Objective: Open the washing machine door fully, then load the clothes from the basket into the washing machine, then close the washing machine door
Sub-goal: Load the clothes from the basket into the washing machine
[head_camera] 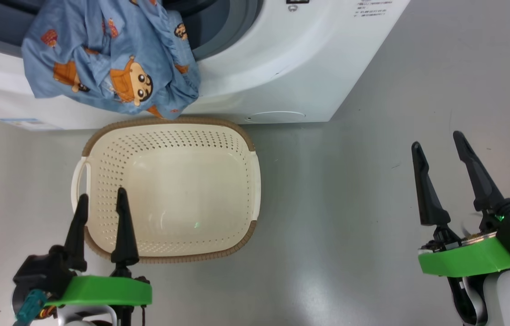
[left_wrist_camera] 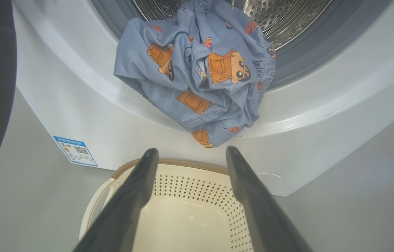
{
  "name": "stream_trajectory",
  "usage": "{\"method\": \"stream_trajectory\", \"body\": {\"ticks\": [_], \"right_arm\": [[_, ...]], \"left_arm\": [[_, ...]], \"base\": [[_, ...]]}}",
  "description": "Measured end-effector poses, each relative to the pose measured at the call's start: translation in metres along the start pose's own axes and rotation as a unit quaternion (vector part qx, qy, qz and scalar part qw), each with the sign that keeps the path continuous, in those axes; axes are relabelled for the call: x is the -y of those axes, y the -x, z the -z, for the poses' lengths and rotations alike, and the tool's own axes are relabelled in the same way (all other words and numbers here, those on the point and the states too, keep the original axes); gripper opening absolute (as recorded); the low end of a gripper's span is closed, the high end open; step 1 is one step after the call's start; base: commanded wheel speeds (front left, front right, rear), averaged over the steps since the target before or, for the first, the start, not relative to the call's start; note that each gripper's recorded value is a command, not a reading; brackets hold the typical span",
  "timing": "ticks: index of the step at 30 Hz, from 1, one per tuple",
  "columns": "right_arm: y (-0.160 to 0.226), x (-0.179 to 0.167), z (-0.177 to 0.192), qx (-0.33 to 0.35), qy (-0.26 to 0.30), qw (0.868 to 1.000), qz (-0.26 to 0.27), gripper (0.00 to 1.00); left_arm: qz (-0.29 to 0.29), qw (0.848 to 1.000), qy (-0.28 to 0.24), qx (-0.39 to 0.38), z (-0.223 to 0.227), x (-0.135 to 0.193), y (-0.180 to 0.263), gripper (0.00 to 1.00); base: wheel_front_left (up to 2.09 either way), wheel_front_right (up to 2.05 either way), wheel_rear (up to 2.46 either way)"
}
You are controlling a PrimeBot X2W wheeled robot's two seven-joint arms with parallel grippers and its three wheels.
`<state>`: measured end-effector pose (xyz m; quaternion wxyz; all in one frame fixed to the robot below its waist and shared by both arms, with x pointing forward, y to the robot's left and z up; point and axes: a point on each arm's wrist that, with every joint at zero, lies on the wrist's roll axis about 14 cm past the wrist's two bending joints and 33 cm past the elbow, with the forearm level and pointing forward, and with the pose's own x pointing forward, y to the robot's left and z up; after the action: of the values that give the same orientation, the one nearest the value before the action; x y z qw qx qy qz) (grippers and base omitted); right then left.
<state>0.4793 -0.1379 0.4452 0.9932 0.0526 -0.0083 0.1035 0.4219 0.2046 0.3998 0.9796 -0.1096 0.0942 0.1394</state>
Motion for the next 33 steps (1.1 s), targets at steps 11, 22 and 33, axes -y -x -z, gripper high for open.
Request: {"method": "stream_trajectory", "body": {"ticks": [11, 22, 33], "right_arm": [[0.002, 0.002, 0.009, -0.012, -0.003, 1.000, 0.003, 1.00], [0.004, 0.007, 0.015, -0.020, -0.001, 1.000, 0.011, 1.00], [0.007, 0.018, 0.023, -0.031, 0.003, 0.999, 0.025, 1.00]], "left_arm": [[-0.007, 1.000, -0.005, 0.003, -0.004, -0.004, 0.000, 1.00], [0.030, 0.999, 0.035, -0.015, 0.010, 0.020, -0.024, 1.00], [0.098, 0.991, 0.077, -0.040, 0.029, 0.068, -0.066, 1.00]], "base": [[0.00, 0.00, 0.00], [0.00, 0.00, 0.00], [0.00, 0.00, 0.00]]}}
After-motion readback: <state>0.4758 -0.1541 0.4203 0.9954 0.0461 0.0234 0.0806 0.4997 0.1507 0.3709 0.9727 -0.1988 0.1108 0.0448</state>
